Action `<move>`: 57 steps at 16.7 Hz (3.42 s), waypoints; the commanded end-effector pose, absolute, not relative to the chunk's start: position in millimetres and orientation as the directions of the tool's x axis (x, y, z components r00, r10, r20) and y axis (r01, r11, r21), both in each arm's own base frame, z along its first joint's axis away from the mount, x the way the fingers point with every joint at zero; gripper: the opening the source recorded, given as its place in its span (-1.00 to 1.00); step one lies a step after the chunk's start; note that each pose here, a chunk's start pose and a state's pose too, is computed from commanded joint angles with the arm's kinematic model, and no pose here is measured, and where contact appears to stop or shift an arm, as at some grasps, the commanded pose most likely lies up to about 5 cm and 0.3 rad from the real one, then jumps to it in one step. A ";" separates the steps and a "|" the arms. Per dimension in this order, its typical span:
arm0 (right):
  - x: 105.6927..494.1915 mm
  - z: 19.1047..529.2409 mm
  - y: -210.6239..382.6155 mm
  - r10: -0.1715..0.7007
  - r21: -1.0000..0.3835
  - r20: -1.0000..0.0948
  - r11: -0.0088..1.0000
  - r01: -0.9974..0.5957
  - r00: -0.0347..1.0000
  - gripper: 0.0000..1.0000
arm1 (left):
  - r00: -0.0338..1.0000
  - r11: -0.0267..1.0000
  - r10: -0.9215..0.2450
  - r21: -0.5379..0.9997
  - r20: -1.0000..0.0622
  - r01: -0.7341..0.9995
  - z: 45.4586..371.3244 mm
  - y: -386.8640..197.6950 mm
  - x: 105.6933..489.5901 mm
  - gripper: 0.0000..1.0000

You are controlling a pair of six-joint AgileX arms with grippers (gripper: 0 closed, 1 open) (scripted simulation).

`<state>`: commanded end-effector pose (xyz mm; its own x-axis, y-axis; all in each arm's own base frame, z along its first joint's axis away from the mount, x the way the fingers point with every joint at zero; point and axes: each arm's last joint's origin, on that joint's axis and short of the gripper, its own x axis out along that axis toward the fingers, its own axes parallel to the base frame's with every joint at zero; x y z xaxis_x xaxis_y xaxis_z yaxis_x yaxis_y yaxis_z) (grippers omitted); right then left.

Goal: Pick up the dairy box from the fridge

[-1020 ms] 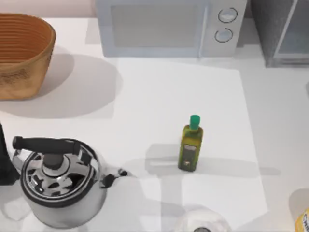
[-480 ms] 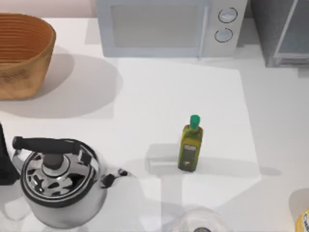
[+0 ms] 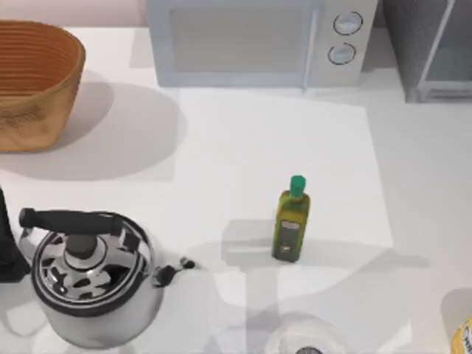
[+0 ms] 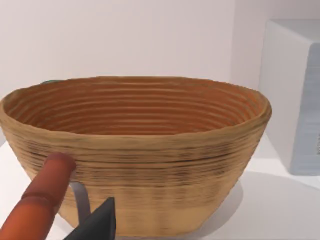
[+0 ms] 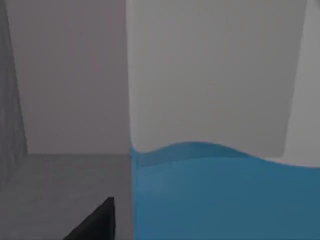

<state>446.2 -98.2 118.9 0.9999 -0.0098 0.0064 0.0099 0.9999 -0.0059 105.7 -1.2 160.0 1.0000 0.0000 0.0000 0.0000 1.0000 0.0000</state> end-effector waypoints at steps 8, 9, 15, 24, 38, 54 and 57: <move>463.2 117.9 -96.6 -0.010 -0.004 -0.002 1.000 0.010 1.000 0.85 | 1.000 1.000 0.000 0.000 0.000 0.000 160.0 -1.2 105.7 1.00; 463.2 117.9 -96.6 -0.010 -0.004 -0.002 1.000 0.010 1.000 0.70 | 1.000 1.000 0.000 0.000 0.000 0.000 160.0 -1.2 105.7 1.00; 463.2 117.9 -96.6 -0.010 -0.004 -0.002 1.000 0.010 1.000 -0.21 | 1.000 1.000 0.000 0.000 0.000 0.000 160.0 -1.2 105.7 1.00; 463.2 117.9 -96.6 -0.010 -0.004 -0.002 1.000 0.010 1.000 -1.00 | 1.000 1.000 0.000 0.000 0.000 0.000 160.0 -1.2 105.7 1.00; 462.7 168.6 -98.0 -0.013 -0.003 0.000 1.000 0.013 1.000 -1.00 | 1.000 1.000 0.000 0.000 0.000 0.000 160.0 -1.2 105.7 1.00; 362.9 166.1 -96.9 -0.012 -0.001 -0.005 1.000 0.012 1.000 -1.00 | 1.000 1.000 0.000 0.000 0.000 0.000 160.0 -1.2 105.7 1.00; 362.5 166.2 -96.9 -0.012 -0.001 -0.005 1.000 0.012 1.000 -1.00 | 1.000 1.000 0.000 0.000 0.000 0.000 160.0 -1.2 105.7 1.00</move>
